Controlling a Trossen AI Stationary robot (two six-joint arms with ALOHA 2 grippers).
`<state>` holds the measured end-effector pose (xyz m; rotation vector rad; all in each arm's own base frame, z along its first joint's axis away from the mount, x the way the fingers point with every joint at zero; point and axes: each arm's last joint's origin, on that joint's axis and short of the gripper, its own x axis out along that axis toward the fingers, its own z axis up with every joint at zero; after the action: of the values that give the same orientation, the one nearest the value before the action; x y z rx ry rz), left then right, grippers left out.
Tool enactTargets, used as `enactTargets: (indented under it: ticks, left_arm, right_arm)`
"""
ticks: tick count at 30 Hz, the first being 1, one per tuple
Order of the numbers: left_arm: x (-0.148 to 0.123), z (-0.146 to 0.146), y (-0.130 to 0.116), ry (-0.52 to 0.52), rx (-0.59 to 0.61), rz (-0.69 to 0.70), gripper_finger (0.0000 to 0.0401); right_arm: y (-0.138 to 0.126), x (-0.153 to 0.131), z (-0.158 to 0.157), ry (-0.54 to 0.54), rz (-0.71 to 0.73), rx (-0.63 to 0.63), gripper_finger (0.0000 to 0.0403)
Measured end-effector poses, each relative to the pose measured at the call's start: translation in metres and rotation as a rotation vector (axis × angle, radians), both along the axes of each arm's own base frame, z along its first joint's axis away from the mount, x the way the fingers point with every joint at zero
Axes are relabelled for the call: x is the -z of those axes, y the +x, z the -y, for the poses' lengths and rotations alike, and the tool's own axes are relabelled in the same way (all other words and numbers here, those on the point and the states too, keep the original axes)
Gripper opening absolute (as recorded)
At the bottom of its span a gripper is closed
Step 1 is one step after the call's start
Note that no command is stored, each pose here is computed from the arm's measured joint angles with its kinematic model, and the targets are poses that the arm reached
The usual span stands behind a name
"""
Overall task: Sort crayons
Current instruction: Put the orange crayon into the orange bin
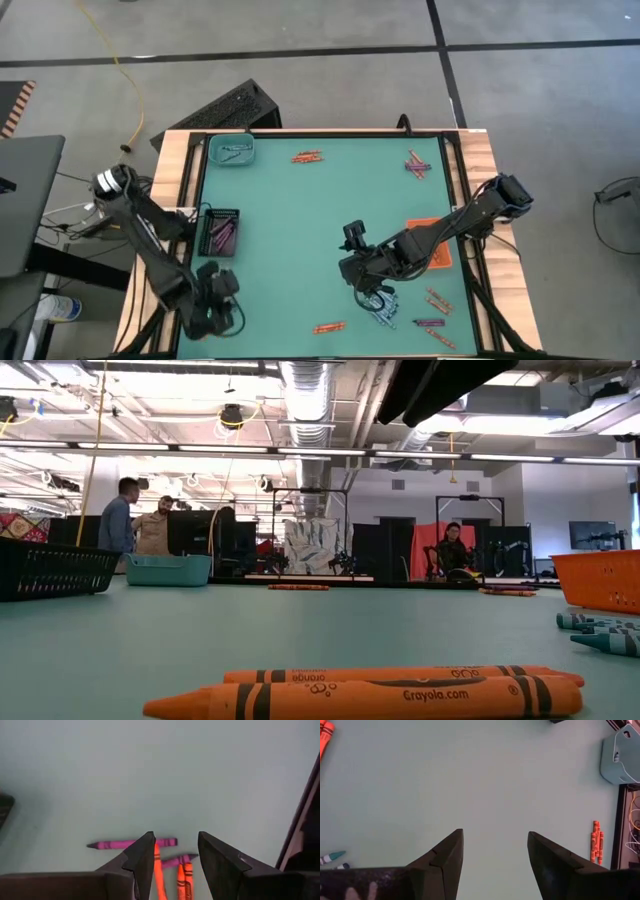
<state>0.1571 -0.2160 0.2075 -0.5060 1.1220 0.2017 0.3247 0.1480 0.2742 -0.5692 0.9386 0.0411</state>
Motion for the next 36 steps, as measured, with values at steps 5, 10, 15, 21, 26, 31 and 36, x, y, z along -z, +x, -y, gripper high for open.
enactTargets:
  ticks: [5,10,15,21,26,31,36]
  left_arm:
    - [0.003,0.029,0.009,0.096,0.039,-0.035,0.0138]
    - [0.019,0.046,0.016,0.202,0.051,-0.129,0.0138]
    - [0.024,0.049,0.013,0.273,-0.003,-0.191,0.0138]
    - [0.025,0.051,0.006,0.273,-0.017,-0.194,0.0138]
    - [0.025,0.051,0.005,0.275,-0.033,-0.178,0.0138]
    - [0.025,0.052,0.005,0.272,-0.039,-0.169,0.0138]
    - [0.03,0.05,0.003,0.268,-0.054,-0.167,0.0138]
  right_arm:
    - [0.001,0.0,0.0,0.002,0.005,0.0,0.0214]
    - [0.001,0.0,0.0,0.004,0.009,0.0,0.0214]
    - [0.001,-0.001,0.0,0.005,0.01,0.0,0.0214]
    - [0.001,-0.001,-0.001,0.01,0.01,-0.001,0.0214]
    - [0.001,-0.001,-0.001,0.014,0.013,0.002,0.0214]
    - [0.001,-0.001,-0.001,0.016,0.014,0.003,0.0214]
    - [-0.001,-0.001,-0.005,0.016,0.013,-0.009,0.0214]
